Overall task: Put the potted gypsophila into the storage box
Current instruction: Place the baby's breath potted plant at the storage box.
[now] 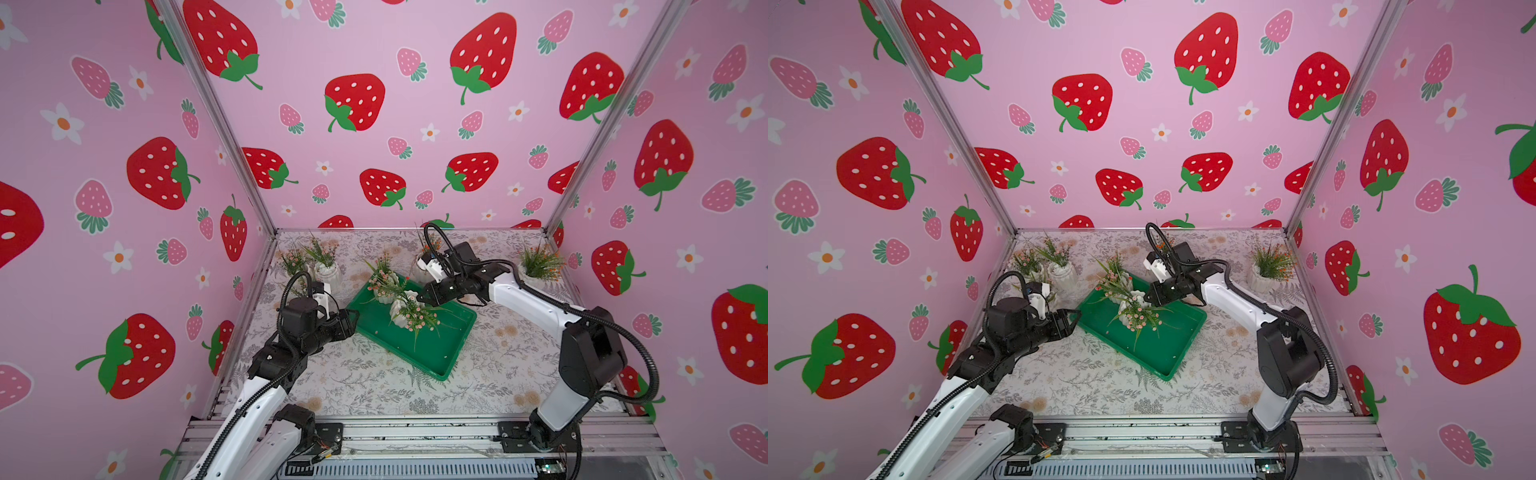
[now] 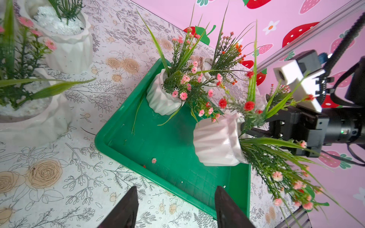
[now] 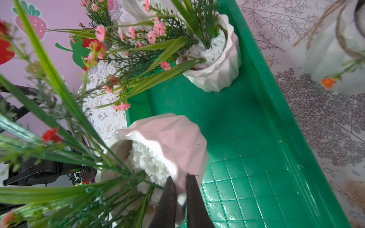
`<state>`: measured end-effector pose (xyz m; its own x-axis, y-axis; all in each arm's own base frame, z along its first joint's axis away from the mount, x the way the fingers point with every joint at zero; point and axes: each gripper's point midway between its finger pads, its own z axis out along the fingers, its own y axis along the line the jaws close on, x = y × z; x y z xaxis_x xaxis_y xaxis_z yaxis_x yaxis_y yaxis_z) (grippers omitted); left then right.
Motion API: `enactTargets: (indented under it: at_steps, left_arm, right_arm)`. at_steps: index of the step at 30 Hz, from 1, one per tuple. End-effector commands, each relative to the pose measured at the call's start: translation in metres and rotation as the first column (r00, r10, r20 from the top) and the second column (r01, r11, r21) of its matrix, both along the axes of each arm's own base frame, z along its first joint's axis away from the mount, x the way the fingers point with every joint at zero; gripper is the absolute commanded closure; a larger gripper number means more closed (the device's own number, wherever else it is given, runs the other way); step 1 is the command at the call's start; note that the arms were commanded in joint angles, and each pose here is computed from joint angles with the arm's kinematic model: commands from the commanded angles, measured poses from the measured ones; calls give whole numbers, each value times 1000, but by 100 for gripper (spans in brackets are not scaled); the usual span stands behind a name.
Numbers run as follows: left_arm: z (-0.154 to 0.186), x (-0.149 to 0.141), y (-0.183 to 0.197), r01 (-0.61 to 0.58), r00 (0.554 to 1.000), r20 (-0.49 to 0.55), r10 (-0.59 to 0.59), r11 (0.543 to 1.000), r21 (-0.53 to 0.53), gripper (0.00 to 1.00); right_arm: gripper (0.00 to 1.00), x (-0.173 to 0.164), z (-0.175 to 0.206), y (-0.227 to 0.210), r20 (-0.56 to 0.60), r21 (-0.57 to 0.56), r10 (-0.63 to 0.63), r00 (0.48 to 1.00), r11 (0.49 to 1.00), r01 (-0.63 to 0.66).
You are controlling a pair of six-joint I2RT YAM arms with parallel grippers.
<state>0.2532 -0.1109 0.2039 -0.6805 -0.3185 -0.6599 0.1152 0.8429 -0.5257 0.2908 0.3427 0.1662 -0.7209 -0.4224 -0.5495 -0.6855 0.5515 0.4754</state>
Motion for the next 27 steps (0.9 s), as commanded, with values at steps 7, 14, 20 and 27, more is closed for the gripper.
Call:
enactTargets:
  at_steps: [7, 14, 20, 27]
  left_arm:
    - [45, -19, 11, -12, 999, 36, 13, 999, -35, 36]
    - [45, -28, 19, -18, 999, 43, 18, 1000, -15, 36]
    - [37, -26, 18, -8, 1000, 29, 9, 999, -37, 36]
    - [39, -24, 8, 54, 998, 49, -51, 996, -65, 36]
  right_arm:
    - [100, -24, 41, 37, 144, 84, 146, 979, 984, -159]
    - [100, -13, 22, 49, 114, 1, 91, 989, 996, -92]
    - [100, -8, 4, 67, 72, -15, 67, 995, 998, -66]
    - [100, 4, -13, 77, 59, -63, -6, 998, 998, 10]
